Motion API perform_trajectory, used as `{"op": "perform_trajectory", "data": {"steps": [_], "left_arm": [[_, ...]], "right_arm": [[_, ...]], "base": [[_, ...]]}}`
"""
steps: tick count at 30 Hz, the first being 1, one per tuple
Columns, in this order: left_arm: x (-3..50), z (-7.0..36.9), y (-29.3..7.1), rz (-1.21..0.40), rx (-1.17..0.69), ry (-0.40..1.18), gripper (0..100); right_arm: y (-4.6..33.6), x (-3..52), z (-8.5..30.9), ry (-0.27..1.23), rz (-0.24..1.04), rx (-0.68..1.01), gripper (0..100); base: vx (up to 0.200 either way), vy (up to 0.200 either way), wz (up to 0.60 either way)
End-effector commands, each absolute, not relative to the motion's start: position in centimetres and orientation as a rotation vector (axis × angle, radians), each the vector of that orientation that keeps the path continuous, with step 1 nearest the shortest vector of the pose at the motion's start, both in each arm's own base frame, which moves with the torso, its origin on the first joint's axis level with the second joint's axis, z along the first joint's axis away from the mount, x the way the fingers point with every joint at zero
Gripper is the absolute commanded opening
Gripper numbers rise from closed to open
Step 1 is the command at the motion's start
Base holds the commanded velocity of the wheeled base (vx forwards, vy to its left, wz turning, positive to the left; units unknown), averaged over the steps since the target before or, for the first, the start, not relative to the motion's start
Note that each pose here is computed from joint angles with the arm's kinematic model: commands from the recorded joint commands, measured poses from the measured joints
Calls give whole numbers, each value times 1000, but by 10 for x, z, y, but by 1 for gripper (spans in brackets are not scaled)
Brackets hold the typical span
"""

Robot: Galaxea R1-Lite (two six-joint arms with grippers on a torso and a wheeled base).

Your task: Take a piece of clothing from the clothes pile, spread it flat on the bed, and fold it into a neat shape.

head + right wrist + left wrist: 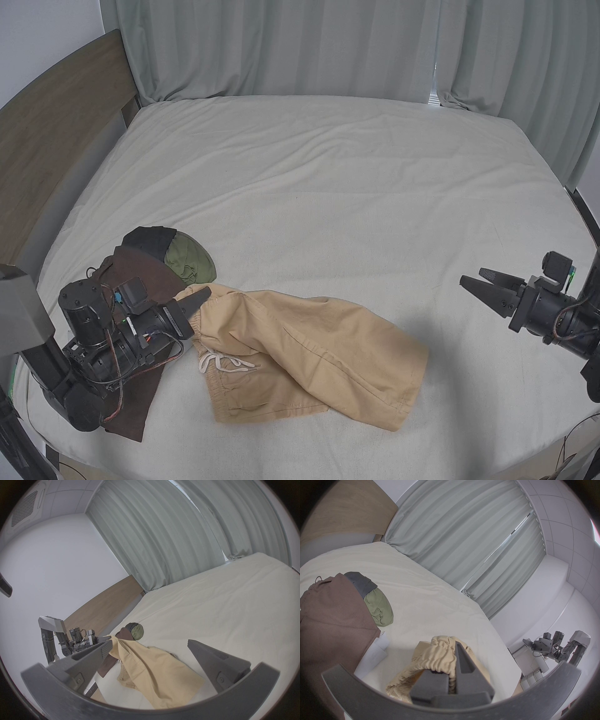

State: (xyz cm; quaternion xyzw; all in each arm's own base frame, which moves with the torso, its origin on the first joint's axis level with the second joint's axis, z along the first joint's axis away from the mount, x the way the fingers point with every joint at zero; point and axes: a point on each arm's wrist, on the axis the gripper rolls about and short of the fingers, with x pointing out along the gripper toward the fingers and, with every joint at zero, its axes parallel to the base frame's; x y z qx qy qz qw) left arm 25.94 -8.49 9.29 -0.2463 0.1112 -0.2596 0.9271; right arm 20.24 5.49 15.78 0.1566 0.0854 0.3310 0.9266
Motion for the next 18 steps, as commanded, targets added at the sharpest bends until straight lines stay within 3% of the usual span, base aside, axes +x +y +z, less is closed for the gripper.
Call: {"op": "perform_trajectory", "data": {"steps": [1,18], "left_arm": [[261,92,-85,-530,-506,228,0],[261,89,-81,-518,-506,242,0]], "right_arm": [[59,218,133,268,662,356,100],[69,224,83,442,651,437,100]], "base": [[0,0,0],[0,0,0]]}}
